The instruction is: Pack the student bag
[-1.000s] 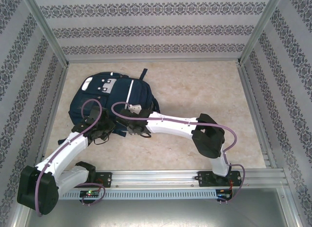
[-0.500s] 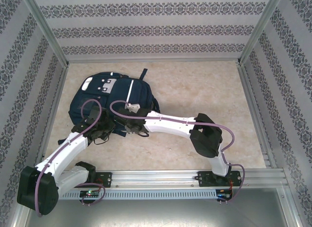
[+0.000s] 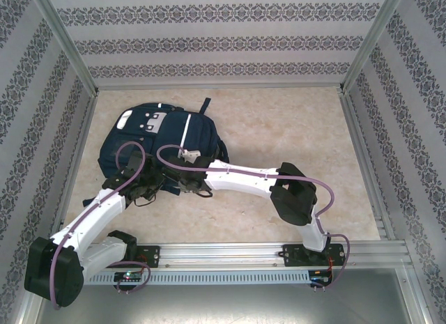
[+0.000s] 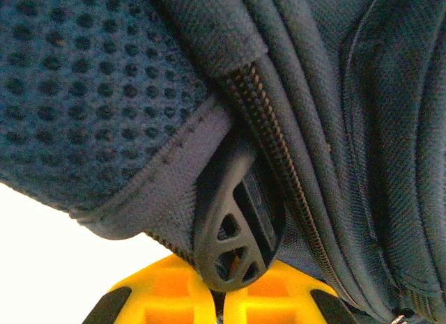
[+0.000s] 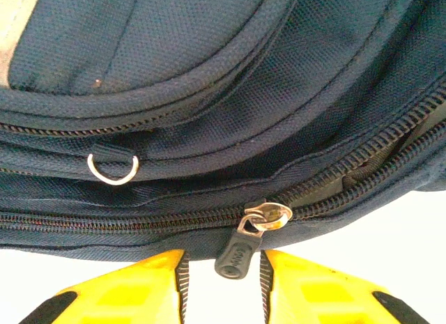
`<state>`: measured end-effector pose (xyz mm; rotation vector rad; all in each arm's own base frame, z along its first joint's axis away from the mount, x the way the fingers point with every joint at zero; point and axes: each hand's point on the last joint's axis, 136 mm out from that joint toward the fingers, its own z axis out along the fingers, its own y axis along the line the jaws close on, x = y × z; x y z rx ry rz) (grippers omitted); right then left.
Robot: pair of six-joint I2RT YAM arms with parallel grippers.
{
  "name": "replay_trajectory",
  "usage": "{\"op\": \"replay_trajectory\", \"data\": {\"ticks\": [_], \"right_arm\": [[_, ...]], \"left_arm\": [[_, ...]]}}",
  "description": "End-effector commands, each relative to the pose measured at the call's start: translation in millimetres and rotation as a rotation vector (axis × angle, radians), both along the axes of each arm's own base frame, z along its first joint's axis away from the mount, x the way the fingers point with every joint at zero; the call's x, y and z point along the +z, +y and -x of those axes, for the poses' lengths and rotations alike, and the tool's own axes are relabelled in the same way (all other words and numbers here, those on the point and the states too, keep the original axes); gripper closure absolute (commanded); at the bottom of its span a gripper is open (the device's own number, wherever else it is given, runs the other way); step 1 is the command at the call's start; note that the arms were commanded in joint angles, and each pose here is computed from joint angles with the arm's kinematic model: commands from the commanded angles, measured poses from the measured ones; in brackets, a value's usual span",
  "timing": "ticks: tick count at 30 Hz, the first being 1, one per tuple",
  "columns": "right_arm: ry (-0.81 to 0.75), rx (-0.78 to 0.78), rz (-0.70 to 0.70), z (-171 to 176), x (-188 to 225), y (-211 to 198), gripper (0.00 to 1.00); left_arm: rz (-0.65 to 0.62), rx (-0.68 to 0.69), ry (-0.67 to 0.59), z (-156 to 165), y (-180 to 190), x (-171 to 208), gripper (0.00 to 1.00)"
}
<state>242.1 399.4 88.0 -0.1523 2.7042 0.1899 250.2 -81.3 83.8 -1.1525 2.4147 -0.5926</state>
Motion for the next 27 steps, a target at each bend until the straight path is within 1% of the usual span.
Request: {"op": "replay_trajectory", "data": {"ticks": [1, 4, 13, 21, 27], "right_arm": [[-0.009, -0.010, -0.026, 7.6, 17.5, -2.0, 0.70], [-0.012, -0.017, -0.039, 6.0, 20.2, 1.7, 0.73], [0.008, -0.051, -0.027, 0.3, 0.3, 2.9, 0.72], [-0.002, -0.061, -0.069, -5.9, -1.0, 9.1, 0.73], [0.011, -0.092, -0.033, -7.9, -11.0, -1.6, 0.73]], "left_arm": [[0.030, -0.011, -0.065, -7.3, -7.3, 12.8, 1.00], [0.037, -0.007, -0.065, -8.3, -8.2, 12.3, 1.00], [0.038, -0.017, -0.055, -6.8, -9.3, 11.4, 1.00], [0.037, -0.014, -0.055, -5.8, -8.9, 11.3, 1.00], [0.036, -0.009, -0.054, -5.0, -7.7, 11.5, 1.00]]}}
